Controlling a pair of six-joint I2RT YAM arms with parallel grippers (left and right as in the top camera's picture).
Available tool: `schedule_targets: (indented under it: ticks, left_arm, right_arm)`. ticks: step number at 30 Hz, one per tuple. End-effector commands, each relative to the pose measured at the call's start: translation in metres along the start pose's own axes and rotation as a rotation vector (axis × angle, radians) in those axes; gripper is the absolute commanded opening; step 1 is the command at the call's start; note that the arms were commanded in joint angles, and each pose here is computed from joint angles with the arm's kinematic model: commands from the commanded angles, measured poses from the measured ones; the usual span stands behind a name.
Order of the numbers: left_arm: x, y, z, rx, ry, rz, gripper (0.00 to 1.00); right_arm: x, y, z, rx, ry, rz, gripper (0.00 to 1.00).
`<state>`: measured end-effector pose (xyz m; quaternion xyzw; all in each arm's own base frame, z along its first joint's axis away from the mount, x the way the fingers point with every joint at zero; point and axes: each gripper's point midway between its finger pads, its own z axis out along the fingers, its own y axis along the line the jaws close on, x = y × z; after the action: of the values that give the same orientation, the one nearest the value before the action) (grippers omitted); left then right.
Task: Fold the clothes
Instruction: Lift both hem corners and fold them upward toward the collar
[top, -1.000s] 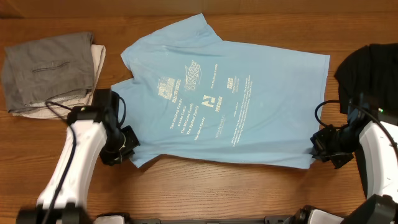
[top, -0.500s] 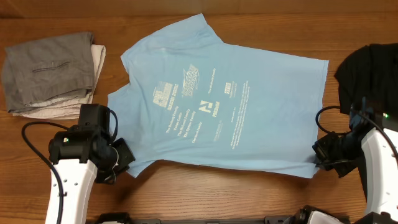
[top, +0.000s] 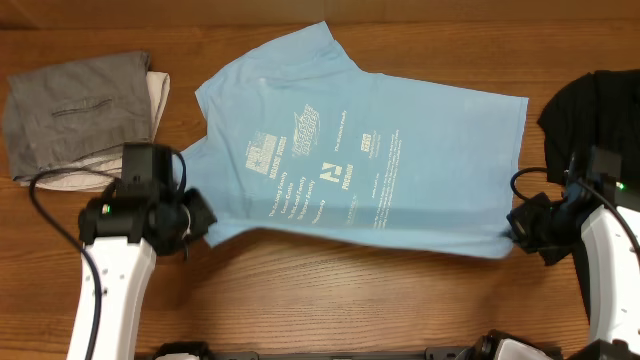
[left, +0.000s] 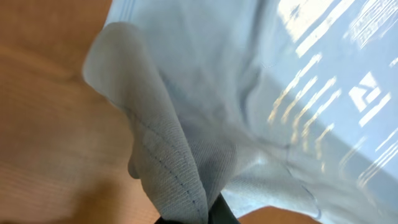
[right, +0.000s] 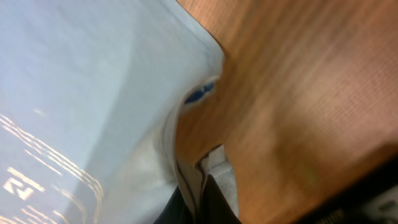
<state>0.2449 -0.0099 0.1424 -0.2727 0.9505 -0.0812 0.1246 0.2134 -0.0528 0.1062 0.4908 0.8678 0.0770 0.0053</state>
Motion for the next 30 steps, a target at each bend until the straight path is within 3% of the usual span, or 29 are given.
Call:
schedule_targets:
  ticks: [1, 8, 13, 21, 30]
  left_arm:
    - [-0.022, -0.020, 0.007, 0.006, -0.016, 0.061, 0.04]
    - [-0.054, -0.090, 0.026, 0.020, -0.028, 0.274, 0.04]
    - [-0.076, -0.121, 0.038, -0.078, -0.098, 0.360, 0.04]
    - [-0.102, -0.130, 0.067, -0.119, -0.154, 0.323, 0.04]
    - [-0.127, -0.144, 0.069, -0.108, -0.270, 0.333, 0.04]
  right_arm:
    - [-0.016, 0.015, 0.001, -0.038, -0.030, -0.001, 0.04]
    - [-0.043, 0.034, 0.013, -0.087, -0.088, -0.010, 0.04]
    - [-0.061, 0.052, 0.014, -0.155, -0.142, -0.014, 0.04]
    - [-0.079, 0.065, 0.017, -0.197, -0.197, -0.014, 0.04]
    - [-0.096, 0.076, 0.029, -0.219, -0.224, -0.020, 0.04]
